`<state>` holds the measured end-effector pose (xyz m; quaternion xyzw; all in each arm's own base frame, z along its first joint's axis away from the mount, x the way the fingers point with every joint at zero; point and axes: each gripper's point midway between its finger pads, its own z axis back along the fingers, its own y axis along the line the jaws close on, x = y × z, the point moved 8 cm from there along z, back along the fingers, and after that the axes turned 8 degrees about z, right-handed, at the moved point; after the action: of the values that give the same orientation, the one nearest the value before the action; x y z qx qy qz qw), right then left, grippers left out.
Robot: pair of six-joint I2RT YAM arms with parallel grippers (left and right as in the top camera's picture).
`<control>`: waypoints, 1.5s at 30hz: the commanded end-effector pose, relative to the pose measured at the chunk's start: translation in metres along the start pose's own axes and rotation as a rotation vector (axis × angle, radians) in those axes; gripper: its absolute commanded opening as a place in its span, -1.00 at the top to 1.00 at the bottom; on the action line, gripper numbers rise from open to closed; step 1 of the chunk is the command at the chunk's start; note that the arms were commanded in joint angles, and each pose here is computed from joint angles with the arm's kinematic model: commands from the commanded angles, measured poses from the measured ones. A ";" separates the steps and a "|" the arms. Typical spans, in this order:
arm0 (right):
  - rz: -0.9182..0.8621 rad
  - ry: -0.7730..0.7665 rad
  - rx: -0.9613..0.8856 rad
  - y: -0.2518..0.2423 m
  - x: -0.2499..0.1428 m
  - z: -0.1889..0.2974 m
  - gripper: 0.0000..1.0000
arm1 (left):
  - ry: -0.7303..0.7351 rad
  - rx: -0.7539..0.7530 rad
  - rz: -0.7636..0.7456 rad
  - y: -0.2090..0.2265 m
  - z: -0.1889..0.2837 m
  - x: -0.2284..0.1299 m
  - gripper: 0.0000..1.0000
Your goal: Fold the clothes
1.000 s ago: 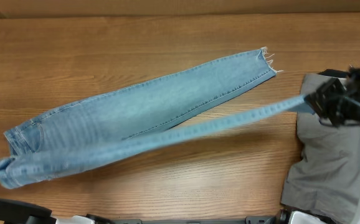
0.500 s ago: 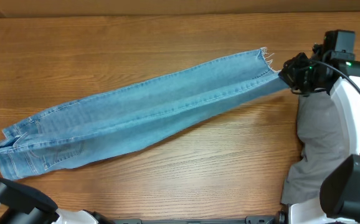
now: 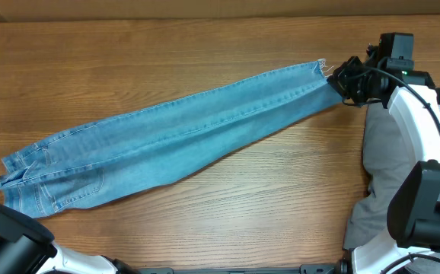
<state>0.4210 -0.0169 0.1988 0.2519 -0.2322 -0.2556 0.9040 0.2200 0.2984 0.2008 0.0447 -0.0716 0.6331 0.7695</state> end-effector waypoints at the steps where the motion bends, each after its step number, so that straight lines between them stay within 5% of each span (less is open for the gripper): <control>1: 0.024 -0.095 -0.022 0.006 0.016 0.007 0.92 | -0.091 0.052 0.036 0.006 0.006 0.017 0.91; 28: 0.051 -0.092 -0.007 0.003 0.018 -0.047 0.91 | -0.121 0.070 0.039 0.004 -0.004 0.026 0.83; 30: 0.061 -0.101 0.005 0.006 0.020 -0.052 0.61 | -0.119 0.067 0.039 0.004 -0.004 0.026 0.81; 32: 0.089 -0.118 0.049 0.013 0.022 -0.054 -0.37 | -0.119 0.066 0.039 0.004 -0.004 0.026 0.77; 33: 0.107 -0.119 0.077 0.017 0.023 -0.053 -0.52 | -0.119 0.066 0.039 0.004 -0.004 0.026 0.74; 41: 0.220 -0.078 0.169 0.032 0.018 -0.032 -0.72 | -0.113 0.064 0.038 0.004 -0.004 0.025 0.34; 45: 0.285 -0.039 0.141 0.033 0.007 -0.016 -0.80 | -0.114 0.061 0.038 0.003 -0.004 0.025 -0.15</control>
<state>0.4531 0.0083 0.1640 0.2763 -0.2538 -0.1692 0.9114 0.2223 0.3159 0.1965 0.0906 -0.0894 0.6391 0.7585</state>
